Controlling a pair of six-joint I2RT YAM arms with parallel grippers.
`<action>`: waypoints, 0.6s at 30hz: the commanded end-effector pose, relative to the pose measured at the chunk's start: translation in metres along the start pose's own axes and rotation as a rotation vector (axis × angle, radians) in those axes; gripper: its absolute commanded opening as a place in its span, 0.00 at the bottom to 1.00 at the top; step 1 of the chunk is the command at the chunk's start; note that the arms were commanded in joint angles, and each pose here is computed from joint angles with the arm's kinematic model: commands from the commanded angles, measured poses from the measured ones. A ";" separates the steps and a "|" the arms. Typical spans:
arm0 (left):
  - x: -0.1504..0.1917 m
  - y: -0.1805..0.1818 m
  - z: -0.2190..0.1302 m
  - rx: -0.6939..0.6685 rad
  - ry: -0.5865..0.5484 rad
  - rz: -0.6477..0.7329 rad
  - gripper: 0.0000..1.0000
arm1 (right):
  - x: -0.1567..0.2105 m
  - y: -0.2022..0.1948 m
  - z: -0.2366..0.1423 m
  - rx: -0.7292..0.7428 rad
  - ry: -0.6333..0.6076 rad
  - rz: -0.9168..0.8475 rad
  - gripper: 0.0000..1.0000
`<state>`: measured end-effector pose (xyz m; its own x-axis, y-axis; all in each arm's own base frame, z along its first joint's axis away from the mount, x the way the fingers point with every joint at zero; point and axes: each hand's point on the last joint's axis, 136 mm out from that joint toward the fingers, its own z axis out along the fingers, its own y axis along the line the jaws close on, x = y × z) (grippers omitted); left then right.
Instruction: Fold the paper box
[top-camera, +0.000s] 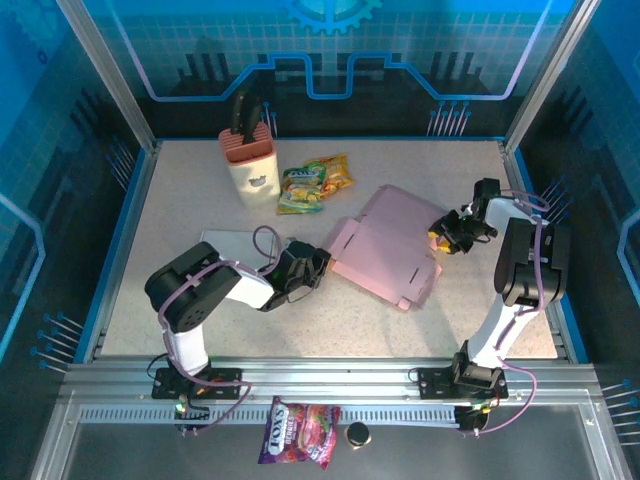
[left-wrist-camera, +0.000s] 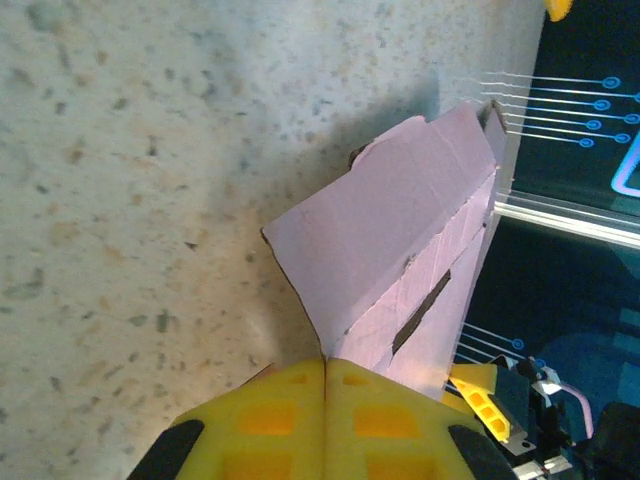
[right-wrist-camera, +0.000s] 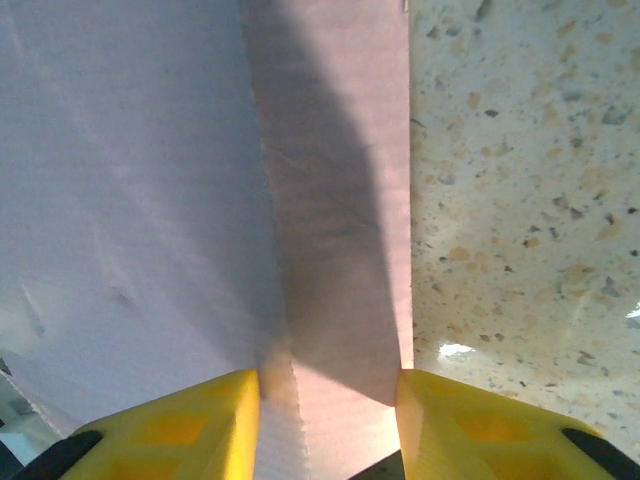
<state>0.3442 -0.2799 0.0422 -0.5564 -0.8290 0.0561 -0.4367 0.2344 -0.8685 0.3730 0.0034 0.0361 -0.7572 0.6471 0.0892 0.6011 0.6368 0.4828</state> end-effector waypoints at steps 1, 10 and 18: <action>-0.001 -0.035 -0.008 0.072 -0.016 0.038 0.00 | 0.003 0.017 -0.017 -0.007 -0.019 -0.034 0.43; -0.002 -0.049 -0.015 0.094 -0.025 0.008 0.00 | 0.026 0.024 -0.077 0.017 -0.182 0.075 0.53; 0.002 -0.055 -0.014 0.096 -0.015 0.004 0.00 | 0.160 0.046 -0.077 -0.104 -0.189 0.285 0.66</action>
<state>0.3511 -0.2840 0.0766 -0.5529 -0.8313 0.0573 -0.3999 0.2044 -0.8935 0.2964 0.0829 0.1695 -0.6386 0.7644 -0.0883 0.5687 0.5461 0.6151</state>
